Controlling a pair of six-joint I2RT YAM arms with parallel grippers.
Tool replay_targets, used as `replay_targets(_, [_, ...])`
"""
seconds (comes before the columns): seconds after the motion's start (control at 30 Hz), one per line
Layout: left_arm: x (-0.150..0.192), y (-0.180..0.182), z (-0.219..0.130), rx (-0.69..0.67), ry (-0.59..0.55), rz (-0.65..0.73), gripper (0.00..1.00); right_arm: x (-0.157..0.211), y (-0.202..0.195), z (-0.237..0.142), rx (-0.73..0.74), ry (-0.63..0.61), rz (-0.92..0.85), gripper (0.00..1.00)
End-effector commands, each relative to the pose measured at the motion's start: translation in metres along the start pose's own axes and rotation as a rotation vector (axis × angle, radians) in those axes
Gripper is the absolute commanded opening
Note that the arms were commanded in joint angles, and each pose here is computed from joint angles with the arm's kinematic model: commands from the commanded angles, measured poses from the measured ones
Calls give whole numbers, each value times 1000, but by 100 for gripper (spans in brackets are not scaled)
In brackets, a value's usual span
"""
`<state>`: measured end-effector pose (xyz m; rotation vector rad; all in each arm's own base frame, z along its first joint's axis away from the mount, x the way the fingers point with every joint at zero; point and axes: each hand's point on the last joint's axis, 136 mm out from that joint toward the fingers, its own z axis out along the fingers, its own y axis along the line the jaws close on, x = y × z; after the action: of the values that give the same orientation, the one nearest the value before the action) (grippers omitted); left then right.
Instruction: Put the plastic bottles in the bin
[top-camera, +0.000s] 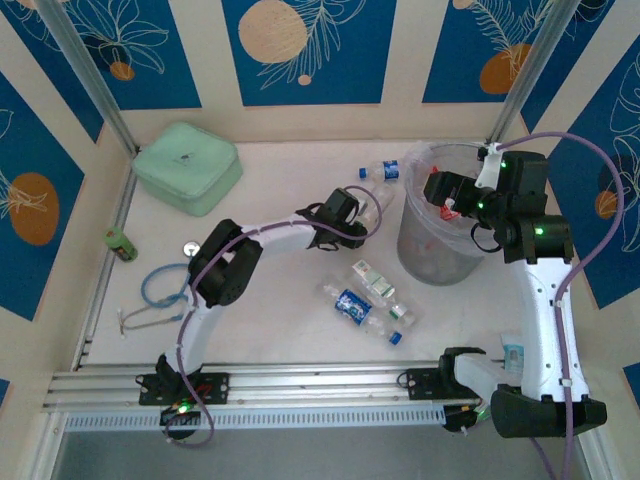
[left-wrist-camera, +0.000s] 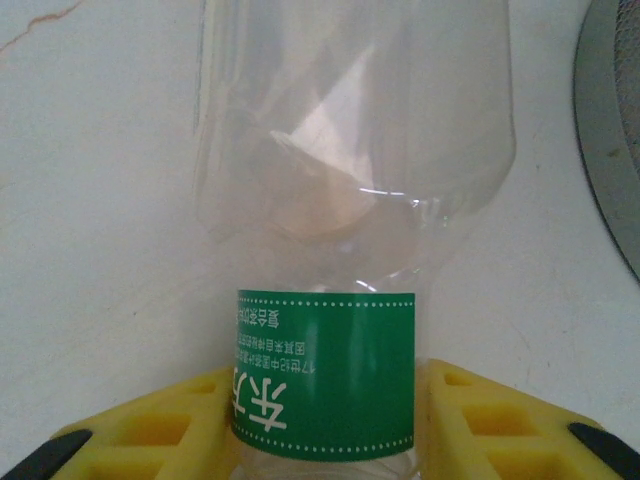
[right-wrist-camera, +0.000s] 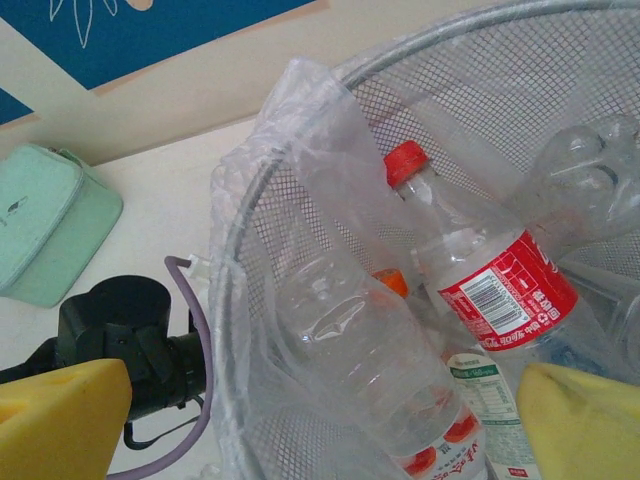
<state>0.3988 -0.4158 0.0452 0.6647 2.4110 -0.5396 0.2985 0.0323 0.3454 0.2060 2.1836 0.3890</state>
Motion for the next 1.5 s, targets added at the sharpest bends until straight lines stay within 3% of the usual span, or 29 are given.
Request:
replay_targets(0.0, [-14,-3,-23,-13,-53,9,30,-2,4,3,-34,-1,1,99])
replay_targets(0.13, [-27,-3,-44,20,-123,-25,30,-3,6,3,-45,-3,5,98])
replay_targets(0.4, [-55,13,-116,39,-325,-86,16,-15,20,2,-110,-21,-2,98])
replay_targets(0.63, [-51,15,-176,207,-528,-127,4,-28,62,9,-288,10,-36,94])
replay_targets(0.77, [-44,16,-201,218,-607,-83,0,-31,104,10,-423,55,-99,91])
replay_targets(1.07, [-38,-4,-245,316,-698,-4,0,-20,163,35,-576,173,-160,98])
replay_targets(1.4, [-32,-33,-263,514,-731,29,0,-11,182,69,-602,243,-155,100])
replay_targets(1.47, [-29,-39,-264,559,-727,33,0,-9,182,75,-599,254,-154,97])
